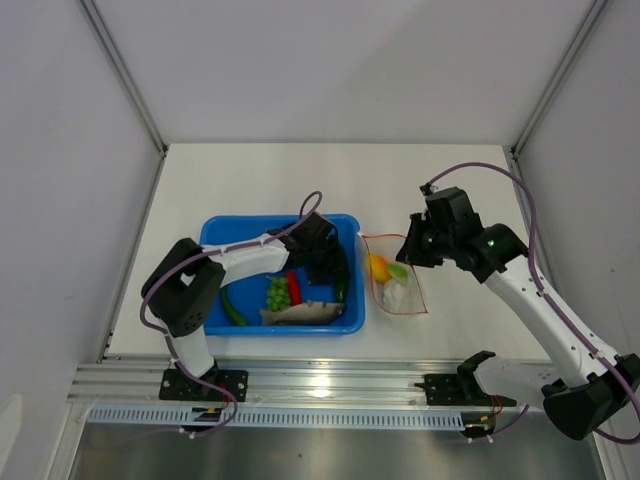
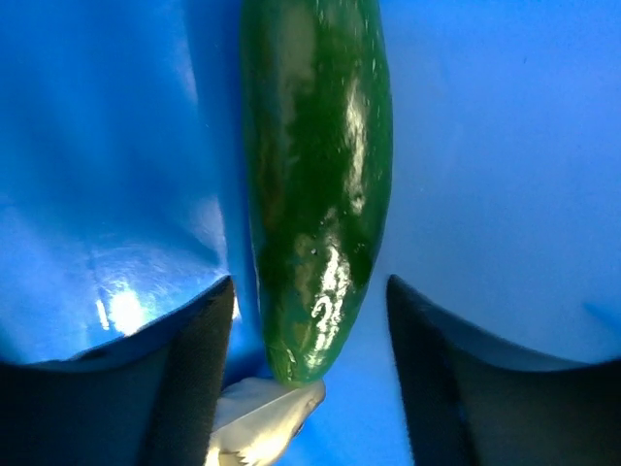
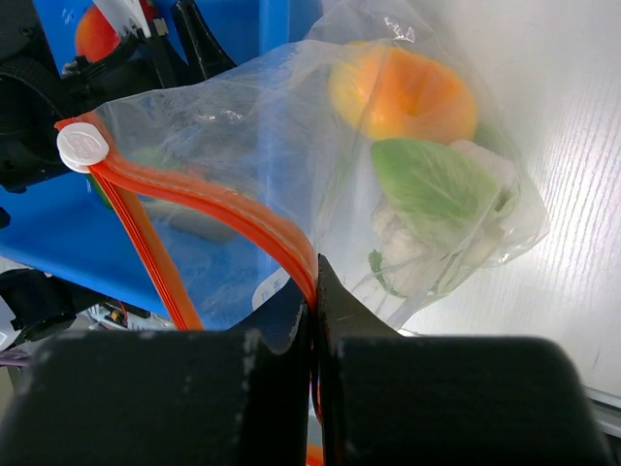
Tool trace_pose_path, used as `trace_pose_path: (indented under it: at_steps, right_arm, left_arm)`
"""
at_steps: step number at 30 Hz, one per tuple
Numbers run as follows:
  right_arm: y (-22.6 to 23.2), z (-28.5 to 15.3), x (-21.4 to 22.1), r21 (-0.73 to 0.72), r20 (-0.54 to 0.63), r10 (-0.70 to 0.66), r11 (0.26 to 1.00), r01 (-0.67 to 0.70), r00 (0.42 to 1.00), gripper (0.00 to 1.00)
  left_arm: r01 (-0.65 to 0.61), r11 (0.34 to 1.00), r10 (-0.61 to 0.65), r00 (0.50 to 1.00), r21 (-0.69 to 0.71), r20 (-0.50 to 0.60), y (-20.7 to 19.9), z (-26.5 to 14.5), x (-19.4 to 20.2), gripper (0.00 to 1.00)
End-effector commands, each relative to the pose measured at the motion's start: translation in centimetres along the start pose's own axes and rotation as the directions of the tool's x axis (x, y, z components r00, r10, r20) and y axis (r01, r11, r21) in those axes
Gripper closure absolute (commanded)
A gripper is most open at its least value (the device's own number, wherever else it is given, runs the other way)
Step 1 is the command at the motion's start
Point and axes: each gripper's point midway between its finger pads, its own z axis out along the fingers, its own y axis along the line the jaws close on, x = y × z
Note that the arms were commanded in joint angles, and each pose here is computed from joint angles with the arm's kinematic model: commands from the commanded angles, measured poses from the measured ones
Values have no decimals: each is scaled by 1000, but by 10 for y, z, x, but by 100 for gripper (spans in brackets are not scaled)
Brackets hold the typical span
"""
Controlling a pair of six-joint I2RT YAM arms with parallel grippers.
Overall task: Place the food in the zip-top bag and seal the zipper
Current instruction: Pick up the fake vegetable from the bin.
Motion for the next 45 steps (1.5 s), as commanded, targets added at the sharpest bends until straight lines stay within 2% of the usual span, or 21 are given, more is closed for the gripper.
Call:
trace_pose_path:
  at_steps: [1, 3, 4, 8, 9, 14, 22, 27, 33, 36, 37, 39, 40, 43, 44, 45]
  right_arm:
    - [6, -4, -6, -25, 27, 4, 1000, -3, 1000, 100]
    - [5, -4, -7, -23, 28, 8, 1000, -8, 1000, 100]
    - [4, -5, -6, -20, 29, 8, 1000, -8, 1000, 100]
    - [0, -8, -7, 2, 44, 28, 1000, -28, 999, 100]
    - [-2, -9, -9, 16, 57, 35, 999, -36, 998, 100]
    - [-8, -15, -14, 68, 74, 72, 995, -77, 995, 100]
    - [-33, -41, -21, 222, 133, 79, 969, -108, 988, 100]
    - [-41, -61, -15, 253, 149, 102, 958, -138, 984, 100]
    - [-34, -53, 3, 235, 109, 133, 960, -155, 985, 100]
    - [-27, -43, 5, 211, 118, 161, 960, -184, 980, 100]
    - [-26, -41, 5, 204, 124, 168, 960, -190, 978, 100]
    - [-24, -36, 6, 194, 131, 182, 959, -205, 975, 100]
    - [-24, -34, 6, 194, 132, 186, 958, -210, 974, 100]
    - [-26, -31, 3, 199, 159, 212, 950, -242, 964, 100]
    - [-24, -31, 0, 192, 174, 227, 947, -259, 958, 100]
    - [-25, -30, -1, 196, 182, 234, 943, -268, 955, 100]
  left_arm:
    - [18, 999, -17, 1000, 49, -15, -15, 1, 2, 43]
    - [18, 999, -18, 1000, 42, -5, -13, 0, 1, 50]
    - [14, 999, -14, 1000, 47, 5, -13, -3, 0, 58]
    - [-12, 998, 9, 999, 54, 41, -15, -12, -5, 75]
    - [-20, 998, 17, 999, 54, 49, -15, -14, -7, 83]
    - [-55, 995, 46, 994, 86, 102, -21, -35, -13, 99]
    - [-110, 982, 85, 984, 156, 159, -33, -65, -12, 99]
    - [-195, 956, 147, 965, 218, 216, -52, -97, -8, 99]
    - [-223, 908, 141, 960, 355, 240, -81, -148, 4, 99]
    - [-212, 861, 104, 963, 462, 248, -98, -183, 9, 99]
    - [-230, 814, 99, 960, 533, 262, -111, -204, 12, 99]
    - [-236, 773, 74, 956, 589, 285, -118, -220, 15, 99]
    - [-276, 711, 49, 937, 647, 346, -130, -245, 11, 99]
    - [-263, 665, -9, 933, 699, 360, -135, -255, 14, 99]
    - [-230, 628, -51, 941, 743, 334, -143, -263, 17, 99]
    - [-197, 625, -69, 950, 755, 305, -143, -261, 20, 99]
